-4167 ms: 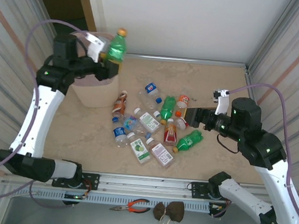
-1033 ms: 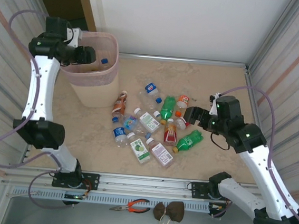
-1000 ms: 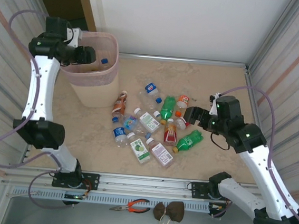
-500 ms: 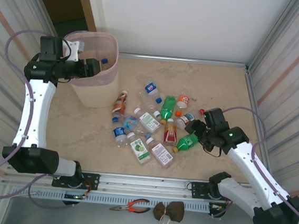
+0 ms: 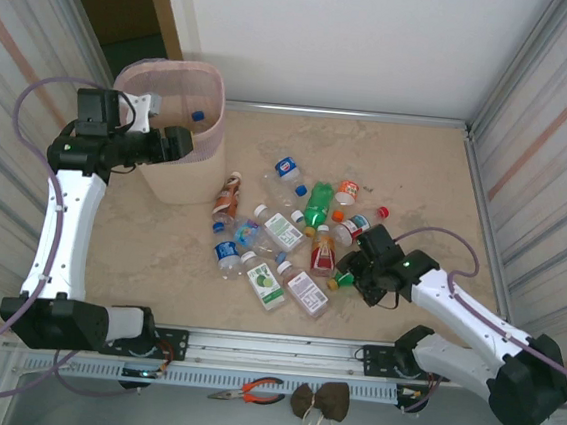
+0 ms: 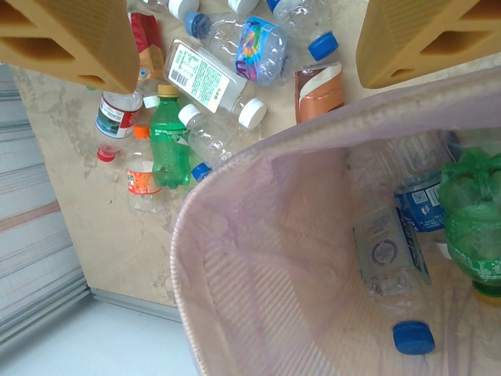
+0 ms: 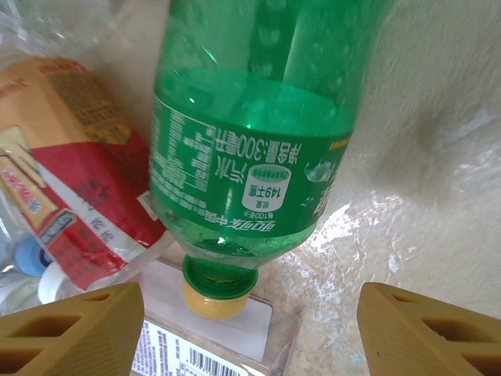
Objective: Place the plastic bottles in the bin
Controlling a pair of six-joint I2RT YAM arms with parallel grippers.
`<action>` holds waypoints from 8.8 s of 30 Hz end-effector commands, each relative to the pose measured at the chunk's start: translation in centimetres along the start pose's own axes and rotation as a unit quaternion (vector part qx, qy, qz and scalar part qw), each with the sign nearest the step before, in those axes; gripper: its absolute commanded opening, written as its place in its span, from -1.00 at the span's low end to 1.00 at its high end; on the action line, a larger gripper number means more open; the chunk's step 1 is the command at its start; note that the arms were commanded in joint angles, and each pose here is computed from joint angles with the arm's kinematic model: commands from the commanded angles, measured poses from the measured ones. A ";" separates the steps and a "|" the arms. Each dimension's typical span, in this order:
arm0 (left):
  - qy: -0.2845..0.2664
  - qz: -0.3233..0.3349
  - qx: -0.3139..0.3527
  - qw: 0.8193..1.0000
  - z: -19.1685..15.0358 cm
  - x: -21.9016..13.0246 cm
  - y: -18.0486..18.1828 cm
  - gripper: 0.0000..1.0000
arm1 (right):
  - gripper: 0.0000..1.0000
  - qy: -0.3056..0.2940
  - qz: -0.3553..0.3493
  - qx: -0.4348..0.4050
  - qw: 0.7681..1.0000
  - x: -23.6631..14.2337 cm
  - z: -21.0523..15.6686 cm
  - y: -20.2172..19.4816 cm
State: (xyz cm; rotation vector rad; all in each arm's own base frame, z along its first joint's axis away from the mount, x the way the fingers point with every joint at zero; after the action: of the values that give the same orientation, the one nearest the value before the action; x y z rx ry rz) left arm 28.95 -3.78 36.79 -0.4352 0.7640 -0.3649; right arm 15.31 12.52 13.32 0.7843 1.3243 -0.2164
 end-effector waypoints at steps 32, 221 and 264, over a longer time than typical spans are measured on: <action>0.012 -0.042 0.002 0.999 -1.1 -0.4 -0.9 0.46 | -0.08 -0.035 -0.013 0.031 0.999 5.1 -1.3 0.3; 0.212 -0.279 0.296 0.889 -12.7 5.3 -19.7 0.08 | 0.27 -0.391 0.258 -0.535 0.703 -23.3 -0.6 8.5; 0.007 -0.005 -0.005 1.000 8.0 6.3 3.6 0.02 | 0.61 -0.231 0.271 -0.314 0.880 -20.1 1.1 10.5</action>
State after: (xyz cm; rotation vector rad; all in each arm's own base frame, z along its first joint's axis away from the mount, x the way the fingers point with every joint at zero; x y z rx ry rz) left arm 39.27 -2.60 37.65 -0.4638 0.7219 -0.4340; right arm 16.76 13.87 35.13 0.4418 0.6158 0.4350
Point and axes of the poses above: each hand's point on the last joint's axis, 136 mm out from that joint toward the fingers, its own x axis out along the fingers, its own y axis along the line the jaws close on, z = x × y, the point moved 7 cm from there along -x, back along the fingers, and after that the axes turned 3 degrees about -x, right-handed, at the moved point
